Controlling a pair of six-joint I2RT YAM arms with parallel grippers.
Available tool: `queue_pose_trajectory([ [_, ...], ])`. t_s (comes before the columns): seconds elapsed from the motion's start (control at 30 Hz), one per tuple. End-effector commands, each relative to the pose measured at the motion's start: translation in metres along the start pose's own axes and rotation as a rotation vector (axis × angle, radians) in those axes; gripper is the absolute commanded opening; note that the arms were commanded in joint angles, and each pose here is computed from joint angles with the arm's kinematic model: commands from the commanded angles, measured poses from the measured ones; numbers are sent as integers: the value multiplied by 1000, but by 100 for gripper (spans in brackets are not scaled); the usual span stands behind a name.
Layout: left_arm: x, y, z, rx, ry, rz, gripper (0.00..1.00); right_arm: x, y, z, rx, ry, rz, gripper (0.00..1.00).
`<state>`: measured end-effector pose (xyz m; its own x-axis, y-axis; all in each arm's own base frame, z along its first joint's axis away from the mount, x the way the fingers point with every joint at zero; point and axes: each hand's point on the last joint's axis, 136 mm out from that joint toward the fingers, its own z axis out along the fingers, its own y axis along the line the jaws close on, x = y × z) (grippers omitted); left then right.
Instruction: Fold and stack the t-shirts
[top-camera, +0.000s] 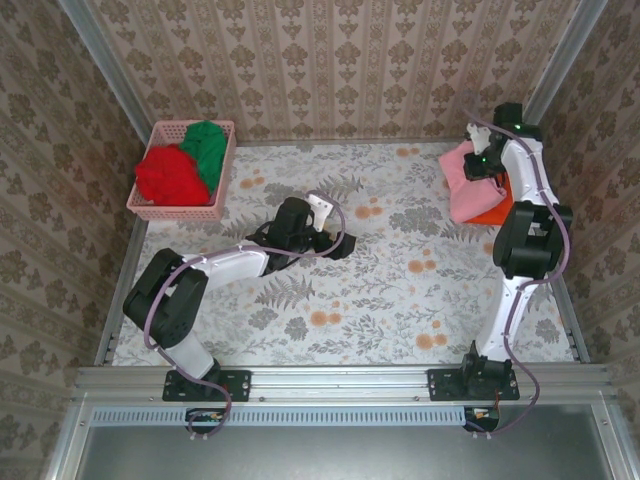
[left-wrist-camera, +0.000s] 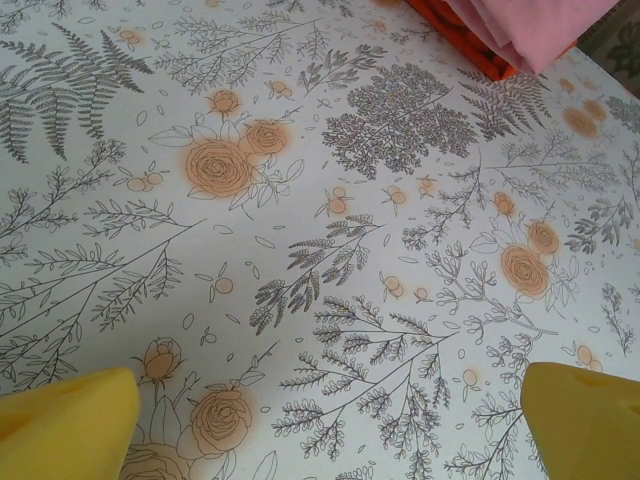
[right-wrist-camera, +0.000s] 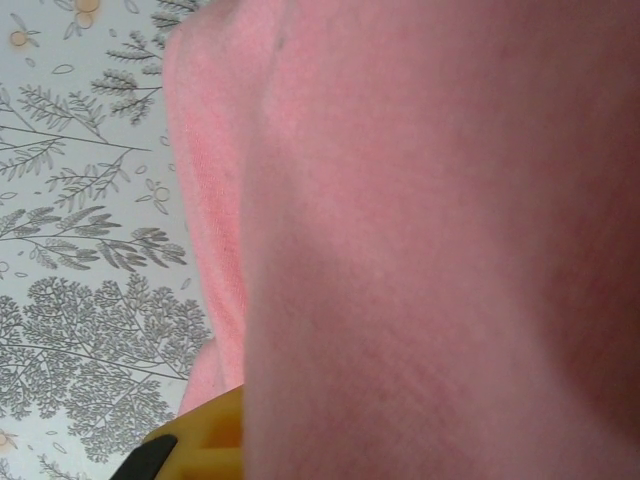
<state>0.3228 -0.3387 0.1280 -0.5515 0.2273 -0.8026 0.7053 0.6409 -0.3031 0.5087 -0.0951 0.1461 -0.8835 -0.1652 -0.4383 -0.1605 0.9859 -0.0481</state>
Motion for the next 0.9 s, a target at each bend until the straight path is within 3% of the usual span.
queue_pose_trajectory([
  [0.0,-11,-12,0,42,-30,62,100,5,-2,5,-48,18,-1,0],
  [0.37,-11,-15,0,46,-32,94,100,8,-36,21,-58,39,47,0],
  [0.7,-11,-16,2,40,-41,87,100,-24,-23,-36,-108,-115,41,0],
  [0.87,-8,-22,2,71,-39,109,100,-25,-27,-43,-100,-125,44,0],
])
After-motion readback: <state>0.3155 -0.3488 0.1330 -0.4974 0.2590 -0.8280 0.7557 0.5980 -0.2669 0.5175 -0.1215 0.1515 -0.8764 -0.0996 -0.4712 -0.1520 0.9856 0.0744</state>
